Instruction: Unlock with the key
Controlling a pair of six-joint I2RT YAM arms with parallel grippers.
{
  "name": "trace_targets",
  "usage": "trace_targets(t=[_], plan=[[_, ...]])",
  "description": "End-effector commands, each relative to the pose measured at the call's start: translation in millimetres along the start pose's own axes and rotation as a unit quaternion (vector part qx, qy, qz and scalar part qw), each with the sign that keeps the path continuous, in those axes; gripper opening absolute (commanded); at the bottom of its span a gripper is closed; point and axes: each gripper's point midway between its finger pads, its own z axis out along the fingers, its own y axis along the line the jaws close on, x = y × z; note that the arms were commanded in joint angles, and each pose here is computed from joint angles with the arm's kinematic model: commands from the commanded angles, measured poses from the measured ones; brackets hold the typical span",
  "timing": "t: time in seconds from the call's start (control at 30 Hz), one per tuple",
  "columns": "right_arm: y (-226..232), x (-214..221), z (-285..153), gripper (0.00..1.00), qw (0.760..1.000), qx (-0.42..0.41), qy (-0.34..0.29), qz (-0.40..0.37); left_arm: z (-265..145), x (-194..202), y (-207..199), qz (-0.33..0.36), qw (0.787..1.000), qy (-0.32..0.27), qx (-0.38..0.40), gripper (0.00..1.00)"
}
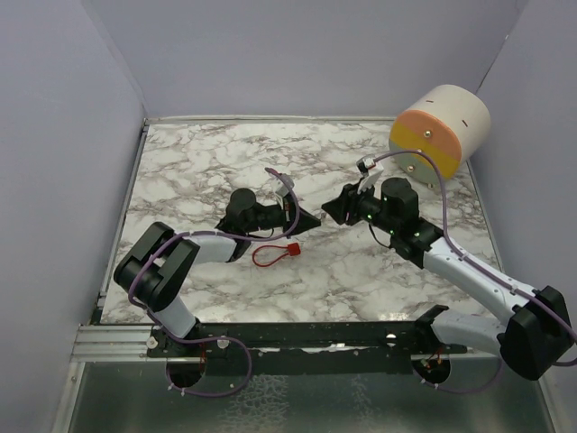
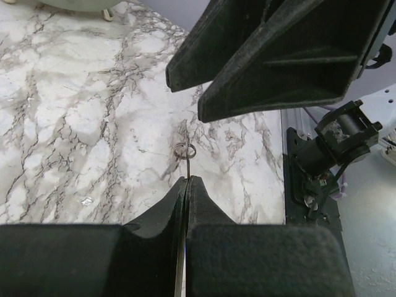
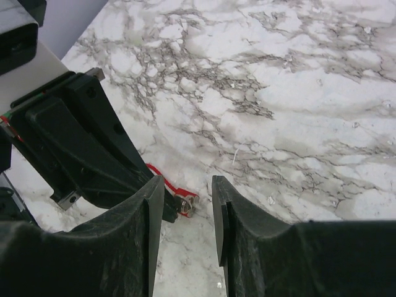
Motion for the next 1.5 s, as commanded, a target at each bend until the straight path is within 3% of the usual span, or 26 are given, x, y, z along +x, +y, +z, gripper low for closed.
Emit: trace_targets(t=[0.0,0.57,1.47], plan=[[9.0,-26.7,8.3,0.36,0.999,-0.036,-0.035,-0.012,-3.2,-17.2,-11.0,0.001,0.999,-0.014,0.033,0.00],[7.2,-28.9,14.9,0.35,0.994,-0.098,-0.039,-0.004,-12.1,-22.8,0.8,-0.030,0.999,-0.018,0.040,0.00],[17.1,10.7,18.1,0.34,0.986,-0.165,0.011,0.007,-14.5,-23.8,-0.8,-0.035,0.998,-0.016,0.046,0.00]])
